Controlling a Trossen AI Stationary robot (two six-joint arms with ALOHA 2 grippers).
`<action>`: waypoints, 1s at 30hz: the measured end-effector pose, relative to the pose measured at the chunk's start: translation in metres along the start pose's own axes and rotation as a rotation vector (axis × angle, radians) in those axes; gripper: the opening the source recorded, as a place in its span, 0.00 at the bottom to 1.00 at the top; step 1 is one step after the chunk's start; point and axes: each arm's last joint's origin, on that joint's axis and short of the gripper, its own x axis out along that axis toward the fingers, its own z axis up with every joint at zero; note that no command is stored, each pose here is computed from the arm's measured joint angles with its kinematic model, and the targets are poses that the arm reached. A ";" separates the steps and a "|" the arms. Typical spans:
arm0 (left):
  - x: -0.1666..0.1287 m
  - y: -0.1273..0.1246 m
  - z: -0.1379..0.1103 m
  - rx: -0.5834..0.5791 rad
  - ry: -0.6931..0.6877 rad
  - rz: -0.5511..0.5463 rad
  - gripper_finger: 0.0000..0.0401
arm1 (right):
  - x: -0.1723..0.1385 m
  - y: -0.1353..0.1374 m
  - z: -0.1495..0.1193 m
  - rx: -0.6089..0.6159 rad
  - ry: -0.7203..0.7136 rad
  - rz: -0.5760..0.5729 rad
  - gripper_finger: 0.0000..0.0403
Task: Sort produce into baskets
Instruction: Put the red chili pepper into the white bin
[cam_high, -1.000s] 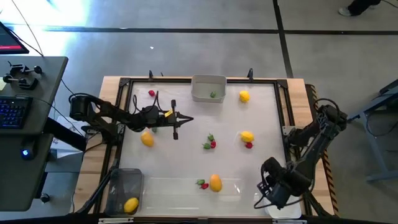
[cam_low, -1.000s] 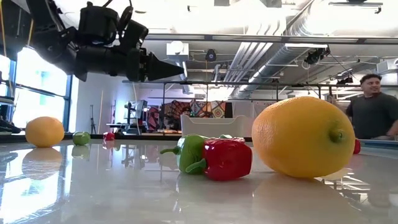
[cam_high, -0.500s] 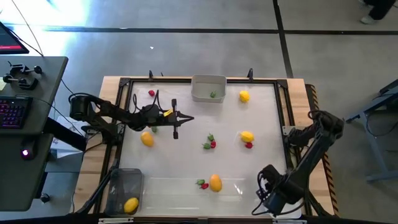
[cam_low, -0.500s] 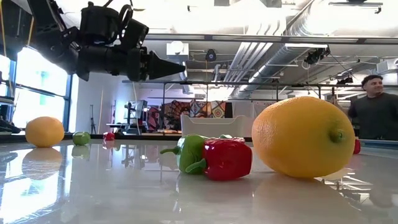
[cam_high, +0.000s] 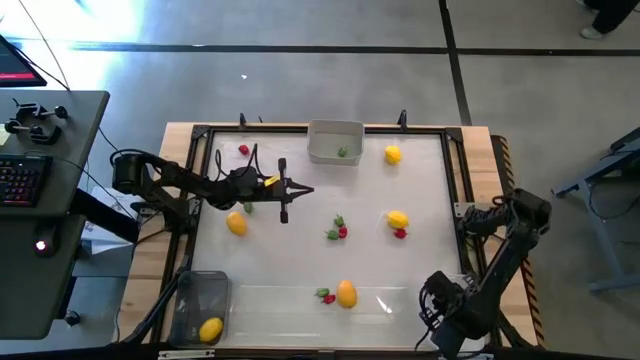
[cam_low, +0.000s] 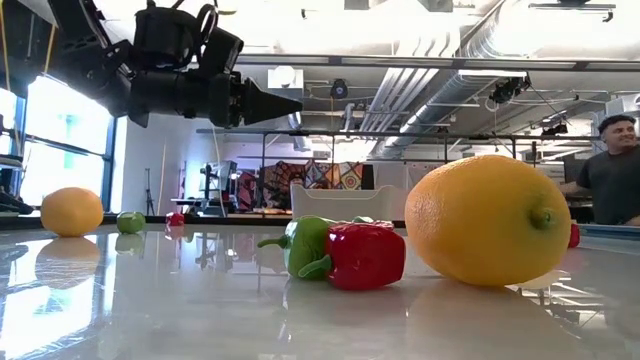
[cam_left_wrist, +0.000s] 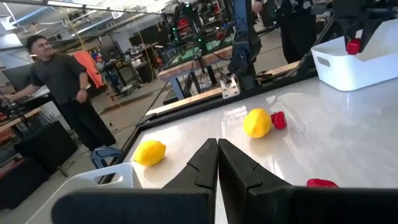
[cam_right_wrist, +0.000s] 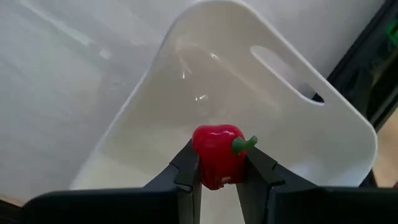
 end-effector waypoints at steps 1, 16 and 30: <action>0.000 0.000 0.000 0.000 0.003 -0.001 0.00 | 0.001 -0.001 -0.001 -0.028 -0.013 -0.002 0.14; 0.000 -0.002 -0.005 -0.005 0.048 -0.019 0.00 | 0.001 -0.008 -0.004 -0.222 -0.100 -0.046 0.14; 0.000 -0.002 -0.005 -0.005 0.050 -0.019 0.00 | 0.030 -0.005 -0.008 -0.267 -0.064 0.014 0.14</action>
